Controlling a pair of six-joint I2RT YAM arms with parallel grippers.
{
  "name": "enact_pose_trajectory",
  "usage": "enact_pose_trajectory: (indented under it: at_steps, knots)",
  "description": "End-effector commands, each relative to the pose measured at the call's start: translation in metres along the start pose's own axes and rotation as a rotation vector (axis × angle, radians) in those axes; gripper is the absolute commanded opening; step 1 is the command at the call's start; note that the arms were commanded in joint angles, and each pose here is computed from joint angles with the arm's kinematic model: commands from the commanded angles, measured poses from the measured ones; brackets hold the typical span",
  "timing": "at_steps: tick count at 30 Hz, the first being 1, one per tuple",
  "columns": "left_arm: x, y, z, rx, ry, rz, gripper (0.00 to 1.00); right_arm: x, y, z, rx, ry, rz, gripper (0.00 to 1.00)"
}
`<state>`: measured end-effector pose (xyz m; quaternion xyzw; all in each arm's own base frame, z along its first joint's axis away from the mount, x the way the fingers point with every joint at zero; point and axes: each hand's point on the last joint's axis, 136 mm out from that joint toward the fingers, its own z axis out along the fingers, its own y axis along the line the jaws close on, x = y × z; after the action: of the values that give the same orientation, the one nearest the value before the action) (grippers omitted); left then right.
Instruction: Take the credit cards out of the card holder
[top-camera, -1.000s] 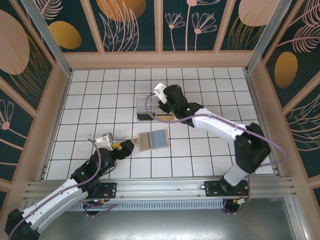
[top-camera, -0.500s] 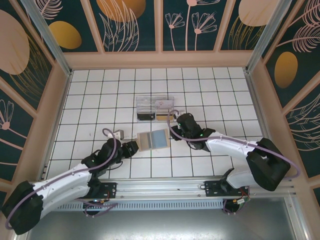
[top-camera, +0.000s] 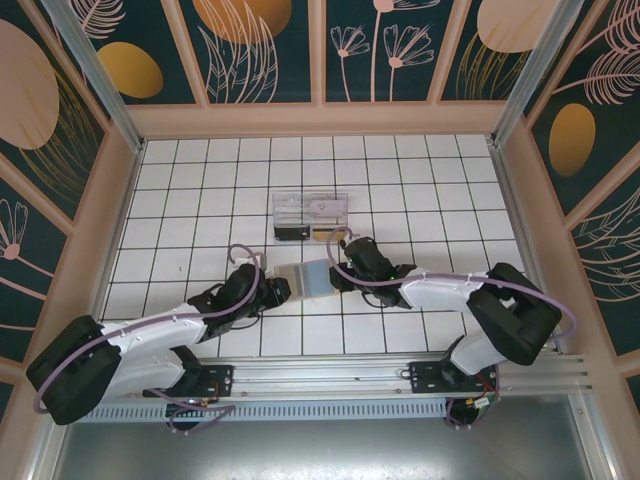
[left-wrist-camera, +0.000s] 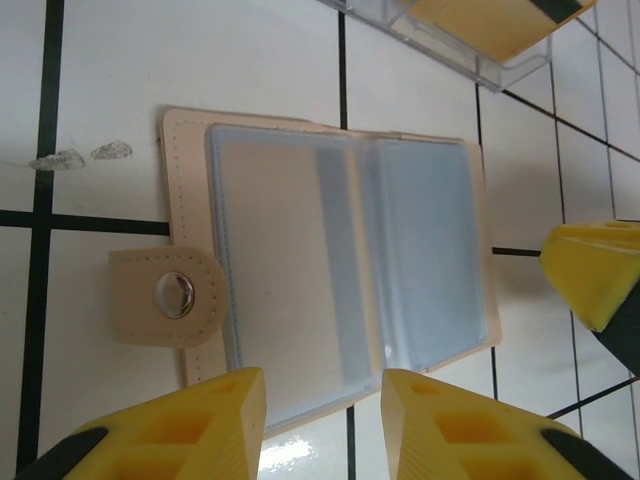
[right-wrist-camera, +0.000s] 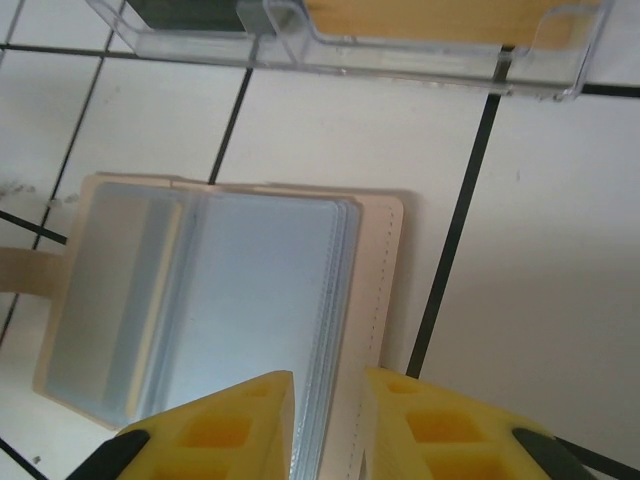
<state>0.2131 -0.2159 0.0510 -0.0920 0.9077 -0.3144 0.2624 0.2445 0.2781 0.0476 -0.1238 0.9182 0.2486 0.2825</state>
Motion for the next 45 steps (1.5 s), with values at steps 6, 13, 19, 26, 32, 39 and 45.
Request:
enact_pose_trajectory:
  at_steps: [6, 13, 19, 26, 32, 39, 45]
  knots:
    - [-0.001, -0.007, 0.010, 0.001, 0.012, 0.041, 0.35, 0.011, 0.006, 0.015, -0.016, 0.044, 0.004, 0.20]
    - [0.003, 0.000, 0.016, -0.028, 0.024, 0.052, 0.34, 0.016, 0.004, 0.019, 0.008, 0.060, 0.005, 0.18]
    - [0.007, 0.005, 0.019, -0.038, 0.036, 0.051, 0.34, 0.019, 0.004, 0.019, 0.012, 0.070, 0.008, 0.18]
    - [0.006, 0.014, 0.020, -0.089, 0.030, 0.053, 0.33, 0.019, 0.008, 0.020, 0.007, 0.075, 0.003, 0.18]
    - [-0.002, 0.015, 0.014, -0.096, -0.012, 0.044, 0.33, 0.022, 0.007, 0.022, 0.008, 0.083, 0.004, 0.18]
    - [0.001, 0.015, 0.016, -0.093, -0.001, 0.051, 0.33, 0.022, 0.009, 0.023, 0.002, 0.089, 0.003, 0.18]
    - [0.011, 0.016, 0.027, -0.093, 0.055, 0.054, 0.33, 0.022, 0.011, 0.023, -0.003, 0.091, 0.003, 0.18]
